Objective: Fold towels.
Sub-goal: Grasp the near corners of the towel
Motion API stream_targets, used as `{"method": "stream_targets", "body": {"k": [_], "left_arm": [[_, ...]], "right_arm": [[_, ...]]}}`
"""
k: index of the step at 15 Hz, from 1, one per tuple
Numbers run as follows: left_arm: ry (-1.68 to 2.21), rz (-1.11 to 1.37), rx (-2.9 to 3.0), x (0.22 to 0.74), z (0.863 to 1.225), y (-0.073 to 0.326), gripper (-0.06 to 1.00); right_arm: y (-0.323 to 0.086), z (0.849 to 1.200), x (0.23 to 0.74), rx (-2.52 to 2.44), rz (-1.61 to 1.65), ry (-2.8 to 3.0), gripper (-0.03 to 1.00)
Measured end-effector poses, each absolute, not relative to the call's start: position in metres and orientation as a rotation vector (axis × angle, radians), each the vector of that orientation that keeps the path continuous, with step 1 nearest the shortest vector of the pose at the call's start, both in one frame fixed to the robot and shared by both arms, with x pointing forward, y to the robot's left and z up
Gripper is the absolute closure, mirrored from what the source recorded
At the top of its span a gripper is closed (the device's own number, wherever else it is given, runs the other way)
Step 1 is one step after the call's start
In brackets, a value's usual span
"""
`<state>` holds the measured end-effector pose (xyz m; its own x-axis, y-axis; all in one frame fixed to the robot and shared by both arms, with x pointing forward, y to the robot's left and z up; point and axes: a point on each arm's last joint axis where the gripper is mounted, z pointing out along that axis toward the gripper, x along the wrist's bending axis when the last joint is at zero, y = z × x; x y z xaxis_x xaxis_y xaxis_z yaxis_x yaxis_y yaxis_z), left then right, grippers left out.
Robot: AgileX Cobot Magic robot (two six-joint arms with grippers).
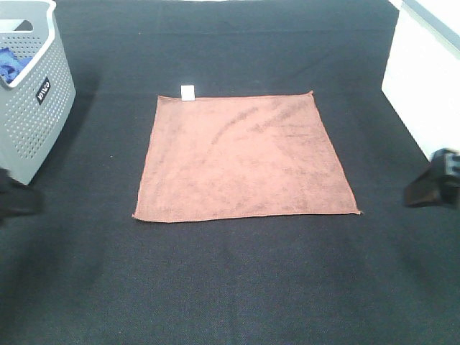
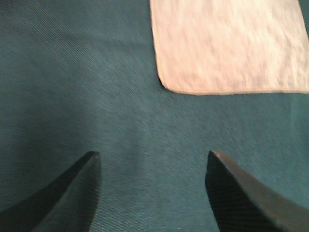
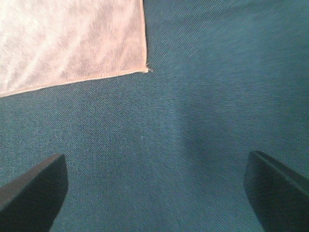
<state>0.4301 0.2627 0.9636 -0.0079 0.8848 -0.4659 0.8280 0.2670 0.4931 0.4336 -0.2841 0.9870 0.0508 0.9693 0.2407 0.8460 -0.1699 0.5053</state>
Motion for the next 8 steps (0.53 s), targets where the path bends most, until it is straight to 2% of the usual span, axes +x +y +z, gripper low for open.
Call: {"method": "stream_targets", "body": {"k": [1, 3, 8], "left_arm": [[1.837, -0.013, 1.562, 0.44, 0.945, 0.257, 0.34], [1.817, -0.167, 1.532, 0.456, 0.927, 0.247, 0.34], [1.739, -0.341, 1.45, 0.492, 0.901, 0.234, 0.34]], "right_arm": [[-0.282, 0.972, 0.444, 2.149, 0.762, 1.905, 0.04], [-0.28, 0.964, 0.462, 2.209, 0.755, 1.927, 0.04], [-0.278, 0.963, 0.504, 2.249, 0.758, 1.939, 0.04]]}}
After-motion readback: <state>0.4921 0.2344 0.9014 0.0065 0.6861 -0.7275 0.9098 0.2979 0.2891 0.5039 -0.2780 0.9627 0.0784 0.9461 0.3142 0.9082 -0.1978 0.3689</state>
